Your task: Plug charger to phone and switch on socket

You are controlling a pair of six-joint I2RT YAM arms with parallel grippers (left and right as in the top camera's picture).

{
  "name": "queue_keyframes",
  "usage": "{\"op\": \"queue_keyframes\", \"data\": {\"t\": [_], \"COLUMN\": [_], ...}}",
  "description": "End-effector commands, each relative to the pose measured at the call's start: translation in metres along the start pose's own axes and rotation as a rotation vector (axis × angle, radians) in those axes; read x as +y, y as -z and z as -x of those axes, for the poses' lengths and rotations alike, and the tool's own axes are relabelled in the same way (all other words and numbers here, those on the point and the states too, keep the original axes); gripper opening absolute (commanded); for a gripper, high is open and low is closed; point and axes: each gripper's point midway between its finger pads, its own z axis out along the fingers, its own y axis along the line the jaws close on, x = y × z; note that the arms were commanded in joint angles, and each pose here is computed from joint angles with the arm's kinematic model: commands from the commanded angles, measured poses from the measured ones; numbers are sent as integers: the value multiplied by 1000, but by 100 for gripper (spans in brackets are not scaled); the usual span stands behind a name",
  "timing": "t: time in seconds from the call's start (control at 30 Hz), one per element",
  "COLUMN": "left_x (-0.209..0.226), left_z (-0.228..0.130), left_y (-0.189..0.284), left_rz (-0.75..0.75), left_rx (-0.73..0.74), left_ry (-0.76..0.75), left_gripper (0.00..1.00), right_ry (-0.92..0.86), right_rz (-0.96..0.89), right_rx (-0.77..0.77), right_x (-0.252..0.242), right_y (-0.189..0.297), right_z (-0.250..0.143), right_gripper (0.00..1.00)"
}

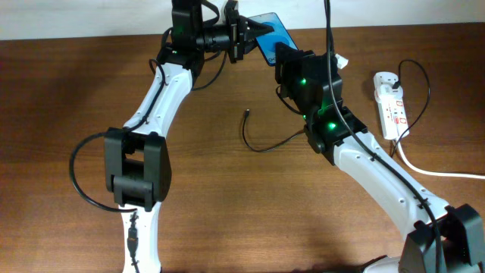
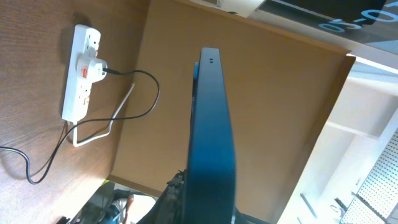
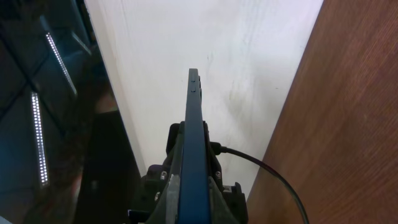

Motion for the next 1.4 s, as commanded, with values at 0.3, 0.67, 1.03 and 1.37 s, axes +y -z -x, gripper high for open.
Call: {"op": "queue_keyframes", "data": {"t": [0.3, 0.67, 1.03, 1.37], "left_x": [0, 8, 79, 82], "left_z": [-1, 17, 27, 33], "left_y": [-3, 24, 81, 128], "left_rz": [1, 23, 212, 179], "left_rx": [2, -36, -44, -51], "left_ry": [2, -123, -211, -192], "left_gripper": [0, 0, 0, 0], "right_ry": [11, 68, 545, 725], "right_rz": [70, 67, -93, -199], "right_rx": [-6, 56, 311, 403], "right_x": [28, 29, -26, -62], "right_y": [3, 2, 15, 25], "right_z": [-2, 9, 43, 34], "right_gripper": [25, 77, 97, 80]}}
